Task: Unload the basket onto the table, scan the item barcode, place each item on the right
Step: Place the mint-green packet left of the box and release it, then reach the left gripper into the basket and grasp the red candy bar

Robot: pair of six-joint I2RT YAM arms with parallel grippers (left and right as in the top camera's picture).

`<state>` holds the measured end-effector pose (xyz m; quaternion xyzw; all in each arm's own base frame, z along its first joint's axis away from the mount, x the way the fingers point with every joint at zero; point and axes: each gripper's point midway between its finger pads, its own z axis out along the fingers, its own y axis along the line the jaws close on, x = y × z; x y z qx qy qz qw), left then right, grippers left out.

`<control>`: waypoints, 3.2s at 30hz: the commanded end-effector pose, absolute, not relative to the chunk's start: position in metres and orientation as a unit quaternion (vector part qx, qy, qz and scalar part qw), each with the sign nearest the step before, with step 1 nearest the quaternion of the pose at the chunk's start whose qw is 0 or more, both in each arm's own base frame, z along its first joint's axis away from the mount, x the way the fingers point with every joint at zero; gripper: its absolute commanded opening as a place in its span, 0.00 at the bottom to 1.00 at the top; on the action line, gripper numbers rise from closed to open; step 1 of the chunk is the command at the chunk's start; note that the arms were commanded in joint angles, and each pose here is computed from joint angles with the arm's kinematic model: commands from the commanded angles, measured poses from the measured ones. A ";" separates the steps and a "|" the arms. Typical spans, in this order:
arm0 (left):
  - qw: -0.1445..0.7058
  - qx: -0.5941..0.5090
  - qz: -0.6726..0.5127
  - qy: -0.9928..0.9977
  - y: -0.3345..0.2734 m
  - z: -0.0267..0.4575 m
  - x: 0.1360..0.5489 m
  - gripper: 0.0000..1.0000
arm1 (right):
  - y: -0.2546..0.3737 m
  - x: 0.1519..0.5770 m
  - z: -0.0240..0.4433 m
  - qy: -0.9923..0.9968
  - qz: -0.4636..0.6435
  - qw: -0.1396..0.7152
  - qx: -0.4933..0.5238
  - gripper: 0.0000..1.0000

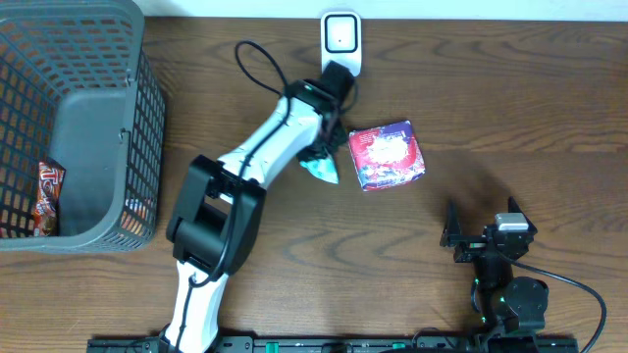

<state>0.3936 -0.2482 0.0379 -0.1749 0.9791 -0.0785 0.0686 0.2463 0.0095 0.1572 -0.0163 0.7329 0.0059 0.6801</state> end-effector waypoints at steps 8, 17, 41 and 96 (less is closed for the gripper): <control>0.100 -0.138 -0.152 0.973 -0.325 0.023 0.394 0.08 | 0.006 0.246 0.157 0.733 0.003 0.680 -0.008 0.99; 0.169 0.048 -0.191 0.966 -0.352 0.022 0.422 0.08 | 0.006 0.246 0.157 0.733 0.003 0.680 -0.008 0.99; 0.206 0.019 -0.196 0.959 -0.283 0.108 0.453 0.98 | 0.006 0.246 0.157 0.733 0.003 0.680 -0.008 0.99; 0.141 -0.130 0.221 0.956 0.272 0.106 0.329 0.82 | 0.006 0.246 0.157 0.733 0.003 0.680 -0.008 0.99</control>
